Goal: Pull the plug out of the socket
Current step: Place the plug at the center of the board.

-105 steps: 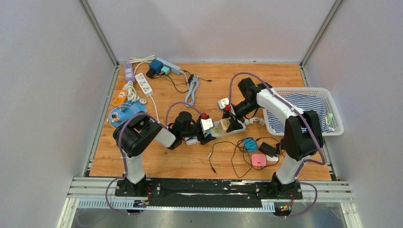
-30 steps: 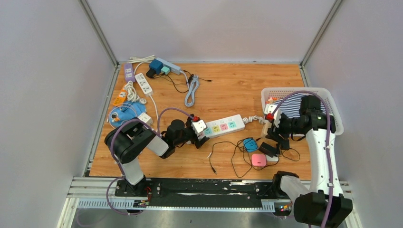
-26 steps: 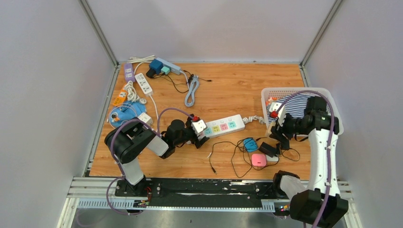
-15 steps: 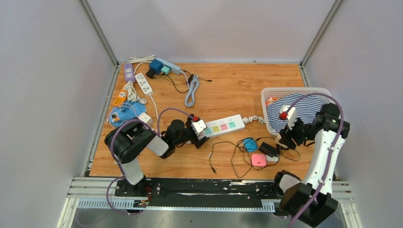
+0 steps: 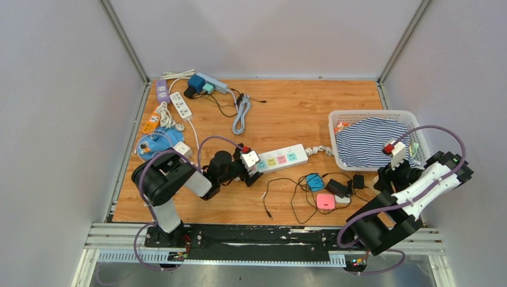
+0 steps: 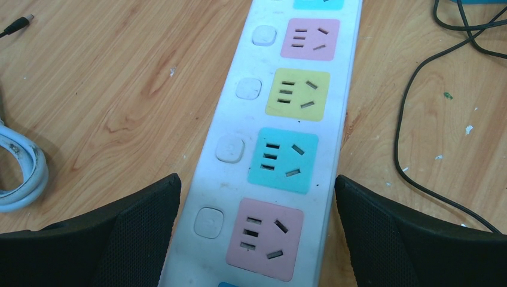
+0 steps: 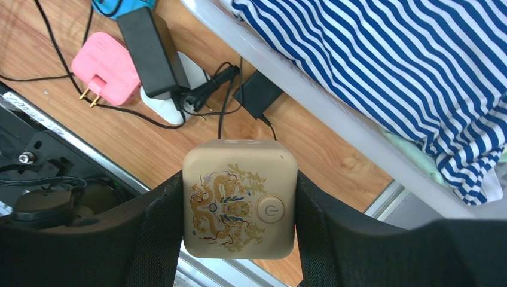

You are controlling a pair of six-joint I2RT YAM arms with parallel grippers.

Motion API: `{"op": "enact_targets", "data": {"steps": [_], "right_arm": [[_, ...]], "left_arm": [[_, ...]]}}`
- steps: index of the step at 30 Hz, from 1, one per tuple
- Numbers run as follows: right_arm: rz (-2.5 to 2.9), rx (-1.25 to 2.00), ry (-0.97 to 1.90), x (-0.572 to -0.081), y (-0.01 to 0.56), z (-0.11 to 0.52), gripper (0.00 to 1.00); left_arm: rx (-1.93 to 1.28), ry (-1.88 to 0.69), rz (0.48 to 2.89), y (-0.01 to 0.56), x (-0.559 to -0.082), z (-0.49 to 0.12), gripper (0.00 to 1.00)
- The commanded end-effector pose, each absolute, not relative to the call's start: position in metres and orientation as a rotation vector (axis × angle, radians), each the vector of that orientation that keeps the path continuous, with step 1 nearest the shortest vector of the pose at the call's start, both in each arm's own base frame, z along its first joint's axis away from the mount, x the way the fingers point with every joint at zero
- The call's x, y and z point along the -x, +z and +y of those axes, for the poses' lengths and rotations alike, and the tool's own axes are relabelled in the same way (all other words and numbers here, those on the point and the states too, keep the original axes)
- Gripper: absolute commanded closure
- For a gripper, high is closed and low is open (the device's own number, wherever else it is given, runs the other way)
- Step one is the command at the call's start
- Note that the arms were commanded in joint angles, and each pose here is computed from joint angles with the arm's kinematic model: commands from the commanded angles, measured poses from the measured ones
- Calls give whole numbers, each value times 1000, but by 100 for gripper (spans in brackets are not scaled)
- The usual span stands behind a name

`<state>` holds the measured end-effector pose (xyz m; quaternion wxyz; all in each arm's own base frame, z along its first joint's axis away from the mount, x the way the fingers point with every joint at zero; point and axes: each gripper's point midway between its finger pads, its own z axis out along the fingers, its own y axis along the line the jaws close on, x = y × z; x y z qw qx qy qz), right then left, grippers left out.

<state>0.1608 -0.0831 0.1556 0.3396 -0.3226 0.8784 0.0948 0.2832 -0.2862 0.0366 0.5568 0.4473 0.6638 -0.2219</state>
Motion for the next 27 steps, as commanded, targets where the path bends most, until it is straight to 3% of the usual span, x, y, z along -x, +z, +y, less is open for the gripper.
{"op": "enact_targets", "data": {"steps": [1, 10, 27], "right_arm": [[2277, 802, 204, -162, 153, -102, 99], [2337, 711, 159, -161, 120, -130, 96], [2330, 612, 230, -171, 67, -136, 77]], "left_arm": [[-1029, -504, 1517, 51, -287, -286, 0], [-1028, -503, 1517, 51, -288, -286, 0], [-1032, -504, 1517, 50, -288, -287, 0]]}}
